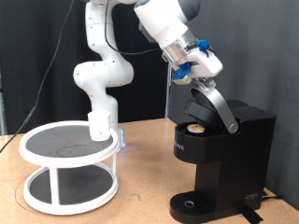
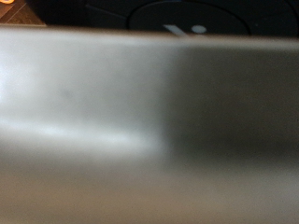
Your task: Make a cup of coffee with the keurig machine
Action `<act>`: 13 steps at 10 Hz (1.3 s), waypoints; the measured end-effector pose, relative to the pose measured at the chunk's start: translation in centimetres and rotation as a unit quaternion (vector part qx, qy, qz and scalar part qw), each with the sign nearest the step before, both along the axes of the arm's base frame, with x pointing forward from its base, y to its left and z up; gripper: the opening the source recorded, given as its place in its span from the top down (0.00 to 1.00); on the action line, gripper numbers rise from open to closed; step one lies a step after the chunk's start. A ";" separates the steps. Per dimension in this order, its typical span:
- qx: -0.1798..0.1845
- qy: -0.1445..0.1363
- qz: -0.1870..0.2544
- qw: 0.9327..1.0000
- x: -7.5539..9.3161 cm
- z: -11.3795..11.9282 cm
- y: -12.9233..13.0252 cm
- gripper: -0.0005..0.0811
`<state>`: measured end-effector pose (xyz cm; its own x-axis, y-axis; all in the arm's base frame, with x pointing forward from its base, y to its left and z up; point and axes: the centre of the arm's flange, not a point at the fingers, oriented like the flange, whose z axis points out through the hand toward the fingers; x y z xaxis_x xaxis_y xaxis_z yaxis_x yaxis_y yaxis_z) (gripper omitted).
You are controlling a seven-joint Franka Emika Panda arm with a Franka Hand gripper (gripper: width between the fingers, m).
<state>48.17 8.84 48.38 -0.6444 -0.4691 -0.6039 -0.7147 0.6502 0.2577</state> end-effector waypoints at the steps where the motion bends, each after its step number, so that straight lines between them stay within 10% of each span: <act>1: 0.001 -0.002 -0.002 1.000 -0.1 0.2 -0.2 0.99; 13: -0.041 0.023 -0.002 0.999 -0.7 0.3 -1.5 0.99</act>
